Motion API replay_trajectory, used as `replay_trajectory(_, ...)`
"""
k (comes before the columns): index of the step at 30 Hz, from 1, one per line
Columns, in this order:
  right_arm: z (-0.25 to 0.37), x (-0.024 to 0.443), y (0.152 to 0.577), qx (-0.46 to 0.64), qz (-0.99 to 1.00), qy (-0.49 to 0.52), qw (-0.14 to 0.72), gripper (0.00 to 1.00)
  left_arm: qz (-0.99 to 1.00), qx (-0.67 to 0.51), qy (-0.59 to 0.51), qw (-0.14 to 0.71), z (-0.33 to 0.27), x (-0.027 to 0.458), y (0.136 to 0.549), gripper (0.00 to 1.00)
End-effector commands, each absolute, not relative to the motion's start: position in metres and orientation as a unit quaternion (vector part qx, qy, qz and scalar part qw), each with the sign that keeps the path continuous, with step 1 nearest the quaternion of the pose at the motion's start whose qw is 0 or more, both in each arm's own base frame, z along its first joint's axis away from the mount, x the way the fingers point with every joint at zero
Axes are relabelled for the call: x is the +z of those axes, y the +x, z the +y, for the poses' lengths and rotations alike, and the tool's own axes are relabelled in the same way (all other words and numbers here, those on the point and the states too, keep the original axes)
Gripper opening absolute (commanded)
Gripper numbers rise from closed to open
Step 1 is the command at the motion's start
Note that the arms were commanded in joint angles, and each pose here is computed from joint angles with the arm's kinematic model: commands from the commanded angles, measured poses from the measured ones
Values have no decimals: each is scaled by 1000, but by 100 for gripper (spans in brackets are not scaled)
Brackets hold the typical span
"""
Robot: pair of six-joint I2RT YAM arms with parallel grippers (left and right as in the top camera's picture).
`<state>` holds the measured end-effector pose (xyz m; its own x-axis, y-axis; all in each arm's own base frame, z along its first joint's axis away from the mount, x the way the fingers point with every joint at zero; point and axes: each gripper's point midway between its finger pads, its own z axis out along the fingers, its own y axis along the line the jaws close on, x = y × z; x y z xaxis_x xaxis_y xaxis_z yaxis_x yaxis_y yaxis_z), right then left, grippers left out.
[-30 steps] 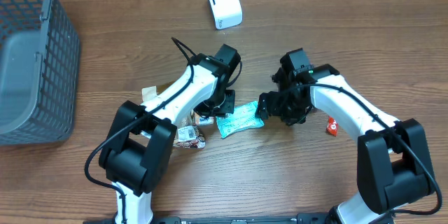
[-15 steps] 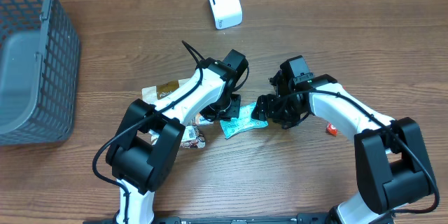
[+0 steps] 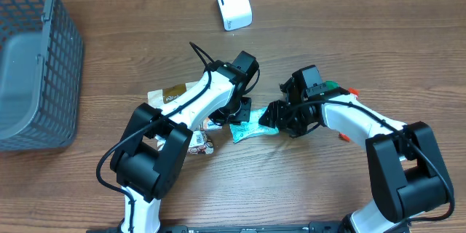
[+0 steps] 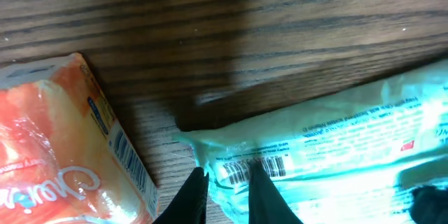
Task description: Scan the item barcode
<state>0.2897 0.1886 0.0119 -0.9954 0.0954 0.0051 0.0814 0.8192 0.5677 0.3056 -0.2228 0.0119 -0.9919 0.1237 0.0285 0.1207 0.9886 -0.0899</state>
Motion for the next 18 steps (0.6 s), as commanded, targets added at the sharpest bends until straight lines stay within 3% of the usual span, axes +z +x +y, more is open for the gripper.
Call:
replay_trajectory(1,196,11,277,327,943,58,-12,53,-997,39,-62,25,-224,4,301,13)
replay_trajectory(18,206,20,287,363,931,35,13,28,-997,32,-62,20,-221,4,303,13)
